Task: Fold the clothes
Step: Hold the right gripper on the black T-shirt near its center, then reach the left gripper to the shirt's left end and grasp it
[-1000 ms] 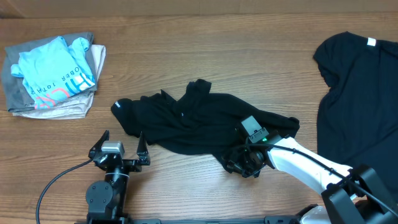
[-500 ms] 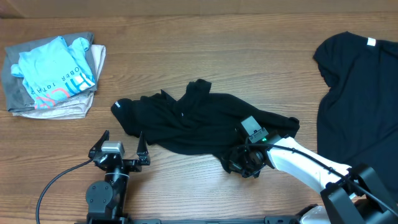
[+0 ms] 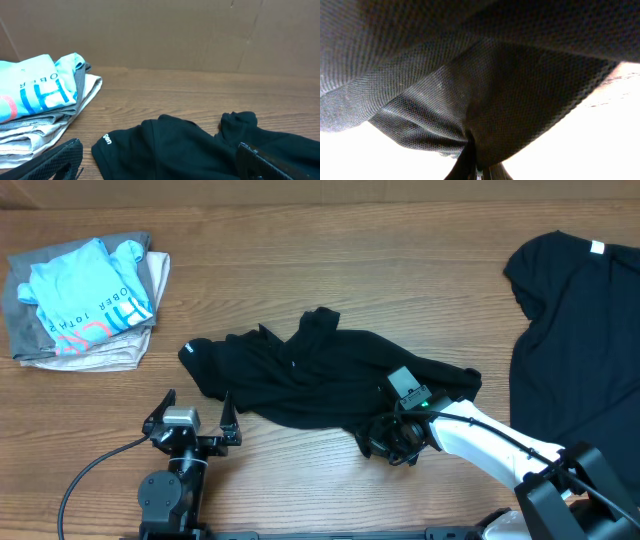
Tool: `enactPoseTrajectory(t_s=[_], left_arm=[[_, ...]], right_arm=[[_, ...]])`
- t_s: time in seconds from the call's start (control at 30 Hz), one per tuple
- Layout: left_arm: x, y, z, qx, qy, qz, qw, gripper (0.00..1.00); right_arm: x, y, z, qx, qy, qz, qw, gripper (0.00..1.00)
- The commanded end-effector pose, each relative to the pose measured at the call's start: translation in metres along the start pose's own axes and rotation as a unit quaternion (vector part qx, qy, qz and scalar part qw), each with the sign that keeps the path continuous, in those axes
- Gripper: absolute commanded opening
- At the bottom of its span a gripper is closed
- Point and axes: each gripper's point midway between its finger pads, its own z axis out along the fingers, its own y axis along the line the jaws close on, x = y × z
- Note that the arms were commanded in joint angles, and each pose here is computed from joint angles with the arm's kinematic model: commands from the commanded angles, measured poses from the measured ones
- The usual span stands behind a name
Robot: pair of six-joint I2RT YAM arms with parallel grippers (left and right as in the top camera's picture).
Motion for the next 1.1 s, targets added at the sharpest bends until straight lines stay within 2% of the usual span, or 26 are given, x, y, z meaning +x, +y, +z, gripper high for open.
enactPoseTrajectory(t_s=[0.0, 0.63, 0.77, 0.83, 0.9, 0.97, 1.07], left_arm=[[0.000, -0.002, 0.000, 0.004, -0.003, 0.011, 1.000, 1.00], [0.000, -0.002, 0.000, 0.005, -0.003, 0.011, 1.000, 1.00], [-0.003, -0.014, -0.002, 0.039, -0.003, -0.004, 0.999, 1.00], [-0.001, -0.022, -0.006, 0.060, 0.022, -0.020, 0.998, 1.00], [0.001, -0.020, -0.013, 0.048, 0.059, -0.047, 0.996, 1.00], [-0.004, -0.010, -0.024, 0.013, 0.094, -0.047, 0.994, 1.00], [-0.019, -0.010, -0.032, 0.004, 0.132, -0.037, 0.991, 1.00]], right_arm=[[-0.001, -0.013, 0.007, 0.023, -0.001, 0.007, 1.000, 0.04], [-0.002, -0.013, 0.007, 0.023, -0.001, 0.000, 1.000, 0.04], [-0.002, -0.013, 0.007, 0.023, -0.001, -0.003, 1.000, 0.04], [-0.002, -0.013, 0.007, 0.023, -0.001, -0.004, 1.000, 0.04], [-0.002, -0.013, 0.007, 0.023, -0.001, -0.004, 1.000, 0.04], [-0.002, -0.013, 0.007, 0.023, -0.002, -0.004, 1.000, 0.04], [-0.002, -0.012, 0.007, 0.021, -0.002, -0.004, 1.000, 0.04]])
